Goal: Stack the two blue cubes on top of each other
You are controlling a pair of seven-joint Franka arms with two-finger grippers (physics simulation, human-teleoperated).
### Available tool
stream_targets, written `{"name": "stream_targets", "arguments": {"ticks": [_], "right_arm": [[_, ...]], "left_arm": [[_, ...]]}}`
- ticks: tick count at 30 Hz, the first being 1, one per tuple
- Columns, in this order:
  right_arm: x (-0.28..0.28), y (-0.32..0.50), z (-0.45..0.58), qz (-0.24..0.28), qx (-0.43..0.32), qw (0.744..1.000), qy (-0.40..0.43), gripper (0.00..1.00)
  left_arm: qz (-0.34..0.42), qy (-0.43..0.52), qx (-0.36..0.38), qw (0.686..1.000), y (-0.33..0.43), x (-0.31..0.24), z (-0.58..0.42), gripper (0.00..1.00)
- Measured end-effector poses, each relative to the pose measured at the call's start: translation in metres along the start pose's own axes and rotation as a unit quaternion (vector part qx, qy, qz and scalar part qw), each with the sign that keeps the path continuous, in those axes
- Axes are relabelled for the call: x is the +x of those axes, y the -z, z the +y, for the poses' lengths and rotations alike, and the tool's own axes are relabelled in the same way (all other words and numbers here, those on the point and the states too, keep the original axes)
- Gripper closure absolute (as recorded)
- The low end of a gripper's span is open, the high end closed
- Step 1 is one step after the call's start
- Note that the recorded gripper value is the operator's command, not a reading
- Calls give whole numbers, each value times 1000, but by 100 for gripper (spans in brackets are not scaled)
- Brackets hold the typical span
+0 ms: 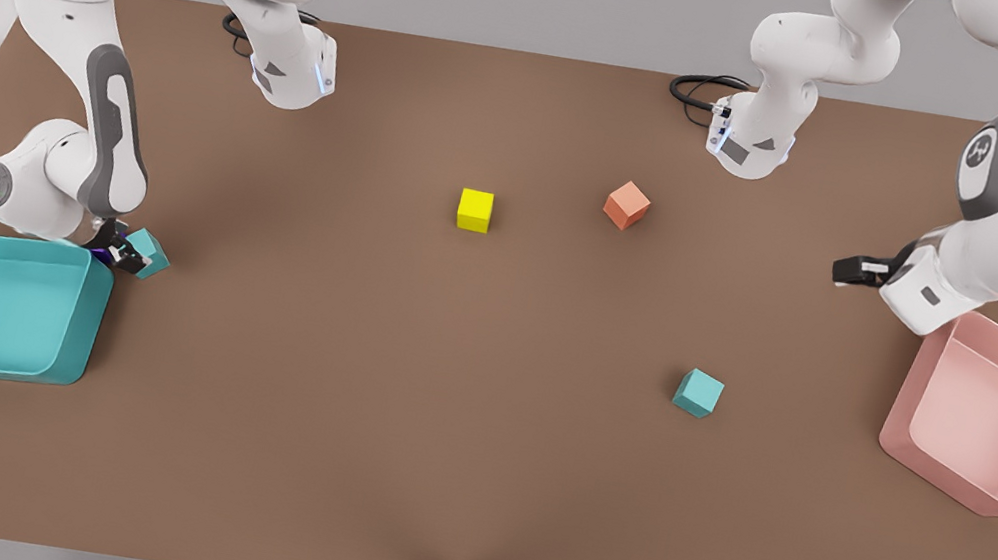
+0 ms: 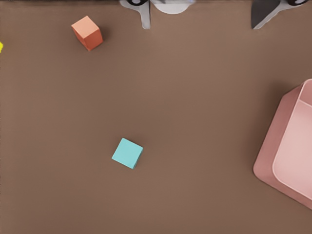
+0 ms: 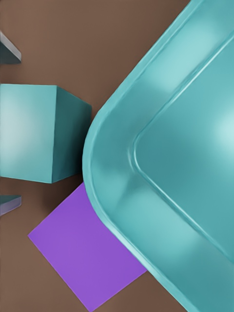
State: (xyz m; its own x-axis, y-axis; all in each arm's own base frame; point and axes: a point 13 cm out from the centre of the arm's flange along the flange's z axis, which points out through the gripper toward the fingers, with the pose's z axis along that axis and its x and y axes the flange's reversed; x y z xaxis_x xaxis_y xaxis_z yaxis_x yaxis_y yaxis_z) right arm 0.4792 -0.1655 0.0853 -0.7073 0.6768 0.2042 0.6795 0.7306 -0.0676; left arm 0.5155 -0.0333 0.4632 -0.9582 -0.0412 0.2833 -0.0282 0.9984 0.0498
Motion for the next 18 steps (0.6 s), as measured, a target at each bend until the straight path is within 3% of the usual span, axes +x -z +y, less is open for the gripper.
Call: {"name": "stream_targets", "arguments": {"ticks": [16, 18], "right_arm": [[-4, -34, -19, 19, 12, 1000, 10, 1], [-6, -34, -19, 17, 11, 1000, 12, 12]], "left_arm": [[19, -7, 10, 1000, -4, 9, -9, 0], [20, -8, 10, 1000, -4, 9, -10, 0]]}}
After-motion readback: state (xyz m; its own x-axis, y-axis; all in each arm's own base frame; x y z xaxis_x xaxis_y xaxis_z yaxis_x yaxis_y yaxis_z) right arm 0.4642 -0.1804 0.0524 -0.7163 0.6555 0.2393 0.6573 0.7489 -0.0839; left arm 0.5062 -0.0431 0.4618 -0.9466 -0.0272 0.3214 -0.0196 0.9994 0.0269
